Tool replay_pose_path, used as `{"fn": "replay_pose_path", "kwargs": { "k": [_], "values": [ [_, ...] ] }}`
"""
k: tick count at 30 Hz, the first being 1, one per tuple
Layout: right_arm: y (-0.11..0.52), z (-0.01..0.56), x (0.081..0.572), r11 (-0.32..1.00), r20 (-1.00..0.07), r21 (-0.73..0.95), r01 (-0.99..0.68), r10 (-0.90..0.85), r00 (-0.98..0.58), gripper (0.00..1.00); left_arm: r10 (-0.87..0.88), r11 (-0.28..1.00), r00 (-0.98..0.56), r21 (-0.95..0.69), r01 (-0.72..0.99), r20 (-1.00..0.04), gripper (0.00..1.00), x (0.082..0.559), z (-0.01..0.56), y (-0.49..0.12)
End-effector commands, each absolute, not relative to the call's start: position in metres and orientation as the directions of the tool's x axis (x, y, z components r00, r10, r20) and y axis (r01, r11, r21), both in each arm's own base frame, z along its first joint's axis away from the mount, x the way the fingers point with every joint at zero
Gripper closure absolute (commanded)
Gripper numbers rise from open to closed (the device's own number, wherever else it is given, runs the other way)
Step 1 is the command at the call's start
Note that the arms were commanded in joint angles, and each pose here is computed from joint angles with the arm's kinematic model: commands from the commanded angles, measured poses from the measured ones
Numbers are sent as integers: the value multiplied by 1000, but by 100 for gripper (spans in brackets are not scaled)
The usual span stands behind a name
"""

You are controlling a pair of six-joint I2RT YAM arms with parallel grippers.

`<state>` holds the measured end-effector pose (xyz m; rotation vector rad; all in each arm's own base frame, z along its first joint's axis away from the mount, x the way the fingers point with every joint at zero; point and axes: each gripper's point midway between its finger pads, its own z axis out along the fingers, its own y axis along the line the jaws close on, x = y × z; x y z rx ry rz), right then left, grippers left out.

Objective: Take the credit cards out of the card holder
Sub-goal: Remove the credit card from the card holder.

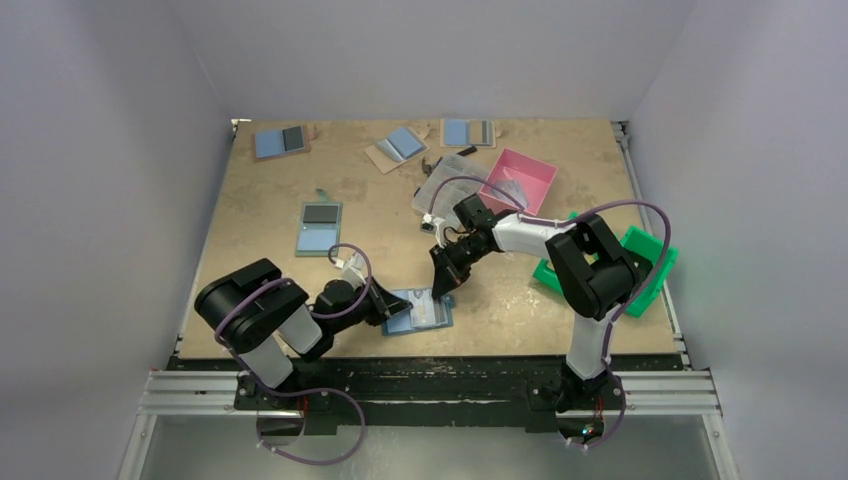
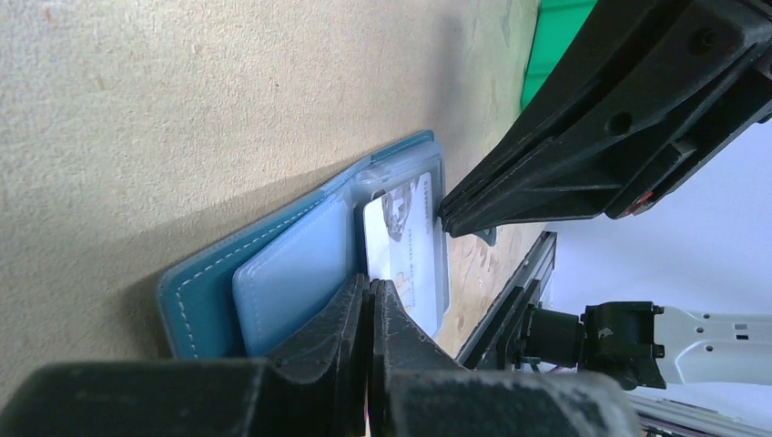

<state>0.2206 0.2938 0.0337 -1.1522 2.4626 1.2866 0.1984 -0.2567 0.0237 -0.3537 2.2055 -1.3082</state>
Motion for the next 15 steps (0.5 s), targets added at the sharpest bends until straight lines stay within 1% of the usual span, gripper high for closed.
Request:
{"fn": "replay_pose_path", "kwargs": {
  "k": [1,4,7,10,15],
  "values": [
    [291,19,233,434,-416,590,-681,-559,-717,97,-487,450,-814,-890,75,-315,93,197,32,-259],
    [288,12,235,460,-396,578,-674,-564,-725,99,-489,456,-815,-888,65,-311,76,196,30,-258],
    [284,7,236,485,-380,561,-670,-569,-730,100,-486,464,-819,-884,53,-305,62,196,27,-257],
    [283,3,236,496,-368,555,-668,-574,-732,100,-484,469,-823,-882,43,-298,58,195,24,-257],
    [281,-1,235,504,-353,554,-663,-579,-735,100,-485,465,-831,-885,19,-273,58,193,19,-258]
  ]
}}
